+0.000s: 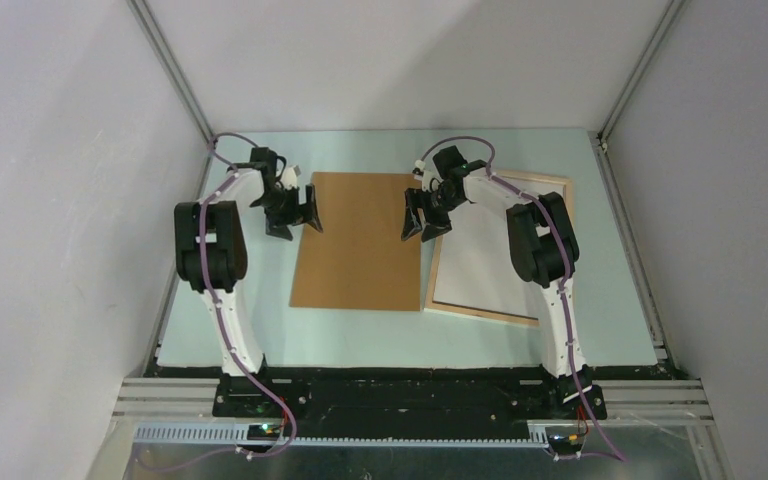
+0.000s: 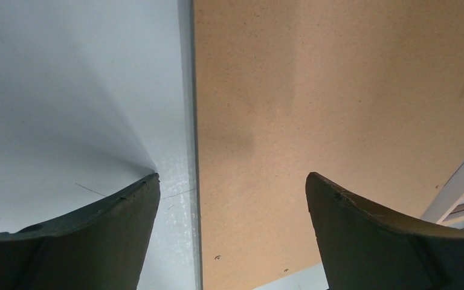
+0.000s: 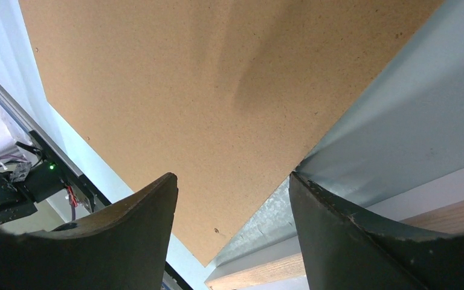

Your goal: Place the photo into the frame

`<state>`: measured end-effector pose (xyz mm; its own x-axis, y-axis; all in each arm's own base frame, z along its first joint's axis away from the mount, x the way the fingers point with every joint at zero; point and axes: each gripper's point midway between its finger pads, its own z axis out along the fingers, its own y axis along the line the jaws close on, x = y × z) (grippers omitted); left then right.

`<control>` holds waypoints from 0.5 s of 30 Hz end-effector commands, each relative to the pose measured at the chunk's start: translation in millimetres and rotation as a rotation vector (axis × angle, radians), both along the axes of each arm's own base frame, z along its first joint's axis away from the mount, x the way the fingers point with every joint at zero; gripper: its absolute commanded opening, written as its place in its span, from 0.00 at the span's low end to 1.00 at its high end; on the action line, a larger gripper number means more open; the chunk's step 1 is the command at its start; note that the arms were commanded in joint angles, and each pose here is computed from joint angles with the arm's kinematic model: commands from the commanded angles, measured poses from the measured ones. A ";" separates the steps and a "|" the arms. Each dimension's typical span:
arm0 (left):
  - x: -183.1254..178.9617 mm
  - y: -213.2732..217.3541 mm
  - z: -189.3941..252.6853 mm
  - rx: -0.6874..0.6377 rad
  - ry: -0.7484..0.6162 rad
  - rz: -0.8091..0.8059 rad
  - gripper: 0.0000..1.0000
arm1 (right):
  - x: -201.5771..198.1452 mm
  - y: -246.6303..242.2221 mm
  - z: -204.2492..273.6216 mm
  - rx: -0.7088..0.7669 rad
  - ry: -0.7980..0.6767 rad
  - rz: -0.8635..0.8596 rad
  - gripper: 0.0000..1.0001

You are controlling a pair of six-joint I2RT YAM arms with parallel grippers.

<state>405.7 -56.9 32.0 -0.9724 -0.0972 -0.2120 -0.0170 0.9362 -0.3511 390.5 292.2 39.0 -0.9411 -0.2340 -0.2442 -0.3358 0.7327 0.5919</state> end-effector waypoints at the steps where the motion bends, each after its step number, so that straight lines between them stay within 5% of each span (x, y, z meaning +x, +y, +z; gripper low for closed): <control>1: 2.9 -20.9 4.4 -0.034 -0.027 -0.053 0.95 | 2.0 5.4 -5.0 0.017 0.007 0.005 0.72; 15: -31.8 -71.1 -2.7 -0.223 0.041 -0.162 0.88 | -8.6 16.1 0.7 0.086 0.018 0.046 0.71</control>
